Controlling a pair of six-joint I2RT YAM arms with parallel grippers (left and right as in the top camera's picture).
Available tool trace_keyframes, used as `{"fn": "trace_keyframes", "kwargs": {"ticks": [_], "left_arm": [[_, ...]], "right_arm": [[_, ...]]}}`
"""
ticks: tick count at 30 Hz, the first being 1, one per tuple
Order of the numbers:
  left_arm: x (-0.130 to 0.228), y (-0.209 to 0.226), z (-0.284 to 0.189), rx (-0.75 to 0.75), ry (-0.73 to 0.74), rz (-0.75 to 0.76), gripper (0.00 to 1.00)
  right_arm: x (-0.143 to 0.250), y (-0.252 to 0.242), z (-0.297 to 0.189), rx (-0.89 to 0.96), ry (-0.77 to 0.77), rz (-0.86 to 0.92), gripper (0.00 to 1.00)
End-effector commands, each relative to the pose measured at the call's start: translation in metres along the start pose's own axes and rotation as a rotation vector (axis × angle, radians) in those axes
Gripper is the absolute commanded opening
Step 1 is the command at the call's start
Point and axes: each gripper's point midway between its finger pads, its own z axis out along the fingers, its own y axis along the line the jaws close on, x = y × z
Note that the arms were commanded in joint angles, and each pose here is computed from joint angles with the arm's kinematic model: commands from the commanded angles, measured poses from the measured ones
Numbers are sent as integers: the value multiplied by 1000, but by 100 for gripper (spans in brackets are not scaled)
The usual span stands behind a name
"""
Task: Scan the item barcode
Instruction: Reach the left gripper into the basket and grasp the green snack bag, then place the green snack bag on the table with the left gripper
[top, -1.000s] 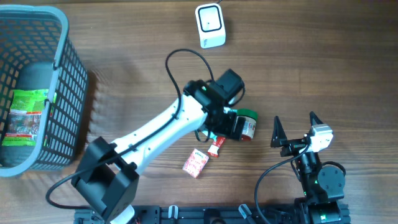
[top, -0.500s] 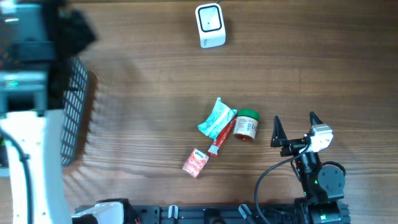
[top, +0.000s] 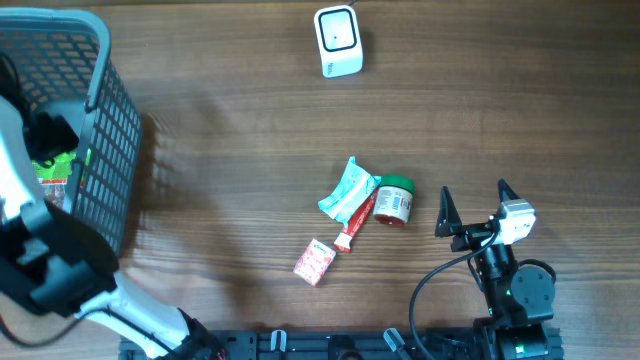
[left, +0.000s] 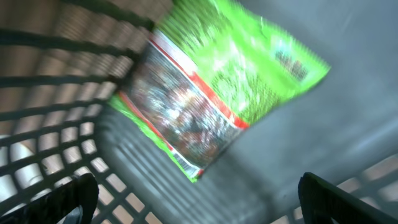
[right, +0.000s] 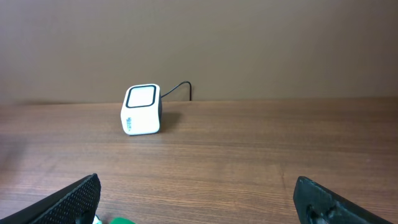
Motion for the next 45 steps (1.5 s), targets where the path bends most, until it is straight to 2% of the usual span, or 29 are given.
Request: {"fn": "trace_keyframes", "kwargs": {"ticks": [1, 4, 5, 6, 12, 17, 18, 19, 20, 21, 22, 26, 29, 32, 36, 37, 38, 39, 40, 42, 45], "left_arm": [[5, -4, 27, 28, 76, 69, 100], [0, -4, 39, 42, 76, 52, 93], [-2, -8, 43, 66, 78, 50, 99], [-1, -12, 49, 92, 88, 56, 100], [6, -9, 89, 106, 175, 53, 100], [26, -9, 126, 110, 276, 43, 99], [29, -10, 132, 112, 287, 44, 93], [32, -12, 138, 116, 296, 44, 83], [36, -16, 145, 124, 306, 46, 59], [39, -21, 148, 141, 311, 45, 16], [39, -21, 148, 142, 311, 44, 4], [33, -25, 135, 185, 296, 29, 4], [8, -22, 92, 243, 222, -47, 4], [-24, -1, 22, 256, 76, -153, 4], [-48, 25, -84, 317, -163, -314, 4], [-50, 22, -133, 431, -266, -348, 4], [-48, 16, -167, 527, -331, -335, 4], [-32, -1, -230, 732, -435, -280, 4], [-20, -9, -259, 816, -478, -246, 4], [13, -18, -309, 910, -563, -179, 4], [70, -35, -357, 946, -630, -73, 4]], "right_arm": [[-1, 0, 0, -1, -6, -7, 100], [-1, 0, 0, -1, -6, -6, 100], [-1, 0, 0, -1, -6, -7, 100], [-1, 0, 0, -1, -6, -6, 100], [-1, 0, 0, -1, -6, -6, 100], [-1, 0, 0, -1, -6, -7, 100], [-1, 0, 0, -1, -6, -7, 100], [-1, 0, 0, -1, -6, -6, 100], [-1, 0, 0, -1, -6, -6, 100], [-1, 0, 0, -1, -6, -7, 100], [-1, 0, 0, -1, -6, -7, 100], [-1, 0, 0, -1, -6, -7, 100], [-1, 0, 0, -1, -6, -6, 100], [-1, 0, 0, -1, -6, -6, 100], [-1, 0, 0, -1, -6, -6, 100], [-1, 0, 0, -1, -6, -6, 100], [-1, 0, 0, -1, -6, -6, 100], [-1, 0, 0, -1, -6, -6, 100], [-1, 0, 0, -1, -6, -6, 100], [-1, 0, 0, -1, -6, -7, 100], [-1, 0, 0, -1, -6, -6, 100]]}}
